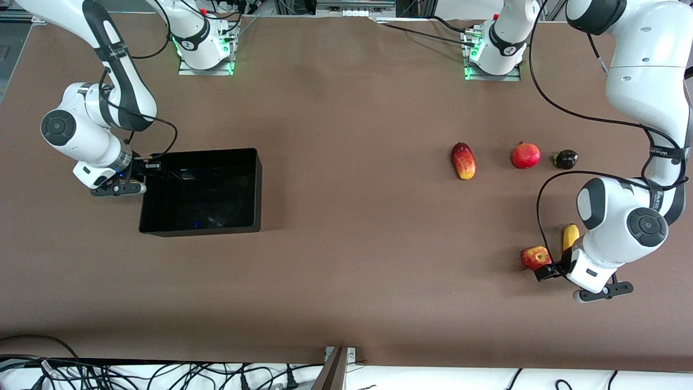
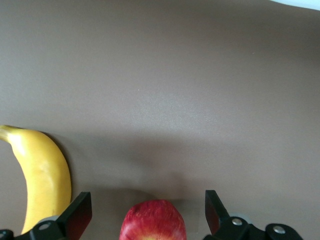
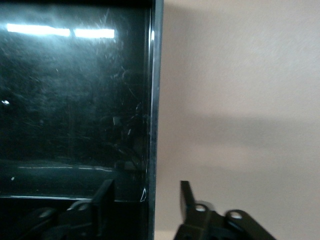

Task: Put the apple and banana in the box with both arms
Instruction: 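Grasp the small apple with the left gripper while the right gripper grips the box wall, then slide the black box toward the fruit while the left gripper carries the apple over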

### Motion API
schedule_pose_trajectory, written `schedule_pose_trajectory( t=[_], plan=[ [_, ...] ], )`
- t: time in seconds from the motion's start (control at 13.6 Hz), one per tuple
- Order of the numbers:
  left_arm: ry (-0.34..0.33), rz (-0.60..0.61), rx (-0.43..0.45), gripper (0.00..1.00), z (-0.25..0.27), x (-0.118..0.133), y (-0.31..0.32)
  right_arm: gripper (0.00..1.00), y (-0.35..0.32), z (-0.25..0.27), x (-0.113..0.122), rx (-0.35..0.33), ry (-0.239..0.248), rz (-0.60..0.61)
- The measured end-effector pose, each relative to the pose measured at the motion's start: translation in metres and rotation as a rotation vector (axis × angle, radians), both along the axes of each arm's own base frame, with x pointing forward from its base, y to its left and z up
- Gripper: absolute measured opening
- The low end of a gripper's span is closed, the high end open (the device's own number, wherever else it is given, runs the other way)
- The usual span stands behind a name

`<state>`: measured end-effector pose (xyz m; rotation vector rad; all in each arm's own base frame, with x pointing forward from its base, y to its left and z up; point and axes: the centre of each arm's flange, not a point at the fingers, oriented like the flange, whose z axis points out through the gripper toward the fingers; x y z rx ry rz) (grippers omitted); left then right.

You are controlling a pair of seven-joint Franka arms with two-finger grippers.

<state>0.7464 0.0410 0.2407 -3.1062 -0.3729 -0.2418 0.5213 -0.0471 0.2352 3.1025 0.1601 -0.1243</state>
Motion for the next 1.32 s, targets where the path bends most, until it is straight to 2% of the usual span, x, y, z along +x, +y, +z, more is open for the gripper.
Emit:
schedule_pose_trajectory(
  t=[0.22,0.37,0.59,0.81,0.96,1.1,1.25,1.32],
  plan=[
    [-0.008,0.009,-0.011,1.0,-0.022,-0.002,-0.002,0.2,0.0,-0.005,0.0,0.001,0.006,0.0],
    [-0.011,-0.008,-0.005,1.0,-0.049,-0.011,-0.007,0.04,0.0,-0.004,0.001,0.001,0.002,-0.001],
    [-0.006,-0.009,0.024,1.0,-0.072,-0.023,-0.013,0.04,0.009,0.001,0.006,0.005,-0.014,0.019],
    [-0.008,-0.005,0.027,1.0,-0.074,-0.025,-0.014,0.04,0.041,0.025,0.031,0.017,-0.075,0.075],
    [-0.01,-0.004,0.027,1.0,-0.072,-0.024,-0.014,0.04,0.065,0.048,0.048,0.036,-0.088,0.094],
    [-0.009,-0.003,0.027,0.78,-0.071,-0.025,-0.014,0.04,0.1,0.072,0.061,0.102,-0.067,0.047],
    [-0.008,0.0,0.028,0.59,-0.07,-0.026,-0.015,0.04,0.154,0.095,0.069,0.138,-0.064,-0.001],
    [-0.007,0.002,0.027,0.58,-0.07,-0.027,-0.015,0.04,0.189,0.103,0.068,0.141,-0.065,-0.029]
  ],
)
